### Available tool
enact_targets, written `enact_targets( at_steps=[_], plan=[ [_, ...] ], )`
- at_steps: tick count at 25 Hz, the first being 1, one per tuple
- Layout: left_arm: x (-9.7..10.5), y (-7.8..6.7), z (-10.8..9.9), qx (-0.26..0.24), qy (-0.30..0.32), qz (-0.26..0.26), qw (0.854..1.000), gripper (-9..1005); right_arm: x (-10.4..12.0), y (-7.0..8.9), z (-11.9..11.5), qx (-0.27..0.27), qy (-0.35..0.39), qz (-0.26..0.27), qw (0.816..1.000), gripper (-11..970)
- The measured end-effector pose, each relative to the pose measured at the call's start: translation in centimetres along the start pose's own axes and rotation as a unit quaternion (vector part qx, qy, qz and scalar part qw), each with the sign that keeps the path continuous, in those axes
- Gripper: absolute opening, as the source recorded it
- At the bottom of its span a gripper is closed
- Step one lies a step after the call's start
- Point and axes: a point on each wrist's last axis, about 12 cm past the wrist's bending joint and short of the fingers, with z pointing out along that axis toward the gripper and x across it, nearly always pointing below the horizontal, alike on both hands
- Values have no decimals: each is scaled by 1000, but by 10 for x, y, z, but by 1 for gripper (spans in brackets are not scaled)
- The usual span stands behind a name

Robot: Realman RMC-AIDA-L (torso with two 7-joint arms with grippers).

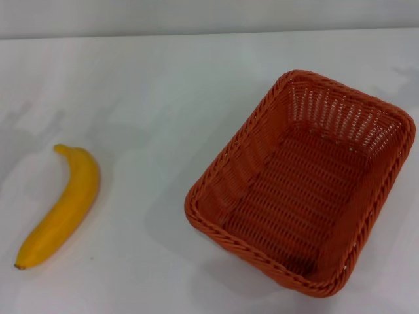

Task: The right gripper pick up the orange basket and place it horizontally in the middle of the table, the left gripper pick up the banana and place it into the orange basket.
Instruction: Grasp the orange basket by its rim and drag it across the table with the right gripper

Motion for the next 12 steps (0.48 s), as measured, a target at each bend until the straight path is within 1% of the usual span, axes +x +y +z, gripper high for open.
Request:
enact_targets(
  at_steps=[4, 5, 6, 10, 12],
  plan=[
    [1, 1, -2, -3, 1, 6, 1000, 876, -28, 5, 17, -7, 75, -18, 997, 719],
    [2, 1, -3, -3, 1, 7, 1000, 876, -39, 10, 28, -10, 115, -28, 993, 717],
    [2, 0, -3, -3, 1, 8, 1000, 876, -39, 10, 28, -10, 115, -28, 993, 714],
    [2, 0, -2, 0, 3, 8, 1000, 876, -55, 22, 53, -24, 181, -47, 982, 705],
    [4, 0, -3, 0, 5, 6, 1000, 876, -58, 26, 64, -37, 207, -49, 976, 727]
  ],
)
